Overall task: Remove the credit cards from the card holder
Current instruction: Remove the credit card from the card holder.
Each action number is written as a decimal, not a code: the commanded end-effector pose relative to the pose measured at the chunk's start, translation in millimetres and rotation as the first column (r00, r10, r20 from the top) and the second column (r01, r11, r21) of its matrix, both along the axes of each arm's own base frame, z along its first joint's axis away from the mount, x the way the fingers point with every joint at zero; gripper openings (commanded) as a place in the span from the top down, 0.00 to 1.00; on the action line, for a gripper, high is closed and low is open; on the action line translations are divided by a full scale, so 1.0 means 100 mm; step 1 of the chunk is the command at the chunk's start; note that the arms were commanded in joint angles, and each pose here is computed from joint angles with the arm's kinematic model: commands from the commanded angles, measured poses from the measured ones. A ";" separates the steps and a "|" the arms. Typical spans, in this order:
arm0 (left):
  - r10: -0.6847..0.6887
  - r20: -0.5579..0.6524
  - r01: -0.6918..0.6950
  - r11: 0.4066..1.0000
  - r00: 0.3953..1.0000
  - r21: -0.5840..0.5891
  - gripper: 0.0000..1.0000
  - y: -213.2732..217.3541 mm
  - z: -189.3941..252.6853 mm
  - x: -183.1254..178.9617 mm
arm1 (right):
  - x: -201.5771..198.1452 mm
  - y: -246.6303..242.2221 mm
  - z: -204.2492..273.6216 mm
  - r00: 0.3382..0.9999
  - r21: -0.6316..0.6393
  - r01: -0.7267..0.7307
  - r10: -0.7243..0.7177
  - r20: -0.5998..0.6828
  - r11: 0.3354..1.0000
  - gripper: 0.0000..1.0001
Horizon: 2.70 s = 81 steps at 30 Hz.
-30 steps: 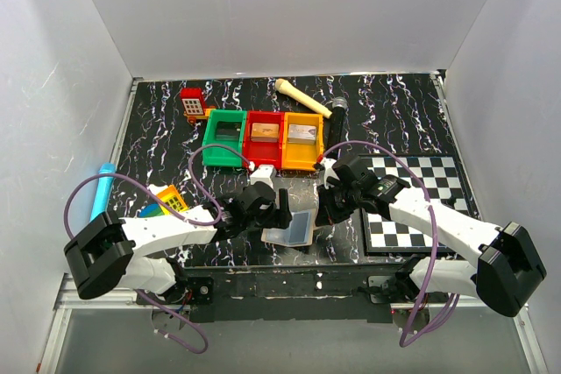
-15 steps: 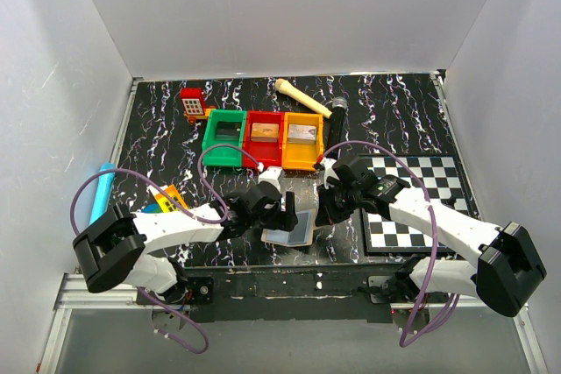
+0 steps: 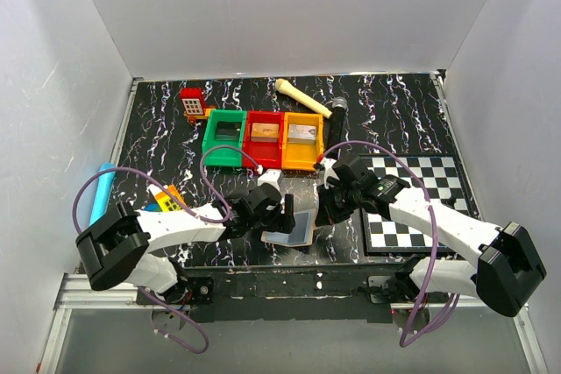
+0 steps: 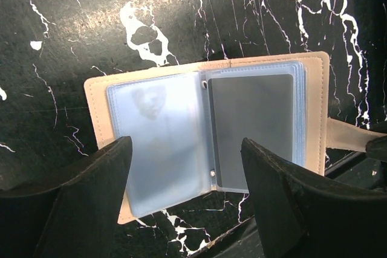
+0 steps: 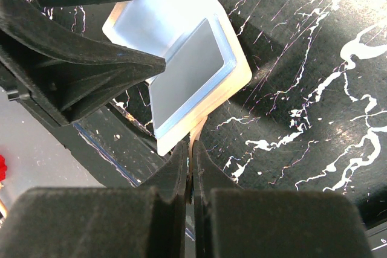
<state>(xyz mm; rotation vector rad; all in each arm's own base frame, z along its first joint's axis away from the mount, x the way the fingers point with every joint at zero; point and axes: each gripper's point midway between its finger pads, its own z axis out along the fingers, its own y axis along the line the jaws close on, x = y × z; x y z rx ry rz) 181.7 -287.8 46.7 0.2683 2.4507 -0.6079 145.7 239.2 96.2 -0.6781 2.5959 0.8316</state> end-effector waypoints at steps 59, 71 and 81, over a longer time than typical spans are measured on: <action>0.124 0.012 -0.124 0.992 0.992 -0.031 0.27 0.19 0.12 -0.01 | -0.01 0.06 -0.02 1.000 0.051 -0.026 0.025 0.017 0.998 0.99; 0.145 -0.009 -0.145 0.989 0.989 -0.021 0.26 0.22 0.07 -0.03 | -0.02 0.04 0.00 0.999 0.062 -0.016 0.014 0.029 0.998 0.99; 0.134 -0.041 -0.133 0.991 0.990 0.028 0.25 0.17 -0.04 -0.02 | 0.00 0.04 -0.01 1.000 0.053 -0.012 0.011 0.027 0.998 0.99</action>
